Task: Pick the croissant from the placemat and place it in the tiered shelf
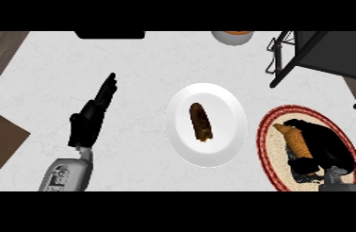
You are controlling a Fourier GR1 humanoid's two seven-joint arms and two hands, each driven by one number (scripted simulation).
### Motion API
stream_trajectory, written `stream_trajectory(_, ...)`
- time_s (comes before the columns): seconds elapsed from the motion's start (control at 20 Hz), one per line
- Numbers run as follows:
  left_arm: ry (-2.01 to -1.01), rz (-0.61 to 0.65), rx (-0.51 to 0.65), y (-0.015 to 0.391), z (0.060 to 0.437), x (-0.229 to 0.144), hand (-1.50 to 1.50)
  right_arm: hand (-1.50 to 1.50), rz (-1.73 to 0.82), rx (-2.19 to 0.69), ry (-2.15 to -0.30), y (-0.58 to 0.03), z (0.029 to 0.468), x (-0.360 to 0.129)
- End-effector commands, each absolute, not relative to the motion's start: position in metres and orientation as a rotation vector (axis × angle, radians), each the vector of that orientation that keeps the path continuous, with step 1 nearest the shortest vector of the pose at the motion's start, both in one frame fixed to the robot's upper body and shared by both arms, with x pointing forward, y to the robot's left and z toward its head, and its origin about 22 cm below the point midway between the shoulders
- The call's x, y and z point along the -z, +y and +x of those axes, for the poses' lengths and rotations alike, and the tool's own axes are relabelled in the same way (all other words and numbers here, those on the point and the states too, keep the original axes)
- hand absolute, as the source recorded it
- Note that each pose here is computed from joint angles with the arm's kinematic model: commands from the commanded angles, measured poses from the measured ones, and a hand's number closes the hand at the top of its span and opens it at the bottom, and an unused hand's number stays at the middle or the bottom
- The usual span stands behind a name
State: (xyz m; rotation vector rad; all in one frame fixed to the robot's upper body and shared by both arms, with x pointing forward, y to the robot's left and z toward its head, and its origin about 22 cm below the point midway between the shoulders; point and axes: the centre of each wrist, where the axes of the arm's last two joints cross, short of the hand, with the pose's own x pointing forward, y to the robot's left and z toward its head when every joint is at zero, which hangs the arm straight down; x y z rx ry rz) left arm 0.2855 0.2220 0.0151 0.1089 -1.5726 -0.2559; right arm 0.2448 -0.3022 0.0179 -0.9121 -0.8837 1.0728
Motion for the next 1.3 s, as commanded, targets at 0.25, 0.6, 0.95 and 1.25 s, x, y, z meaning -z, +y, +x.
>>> stream_trajectory(0.25,-1.562,0.117,0.248,0.206,0.287,-0.007,0.0,1.5,-0.966,-1.174,-0.919,-0.317,0.248,-0.014)
stream_trajectory(0.6,-1.587,0.097,0.247,0.226,0.282,-0.015,0.0,1.5,-0.928,-1.021,-0.98,-0.255,0.263,-0.03)
stream_trajectory(0.95,-1.574,0.099,0.275,0.218,0.287,0.001,0.0,1.5,-0.851,-0.679,-1.033,-0.144,0.29,-0.046)
stream_trajectory(1.25,-1.585,0.087,0.266,0.213,0.275,-0.011,0.0,1.5,-0.818,-0.361,-1.327,-0.132,0.288,-0.1)
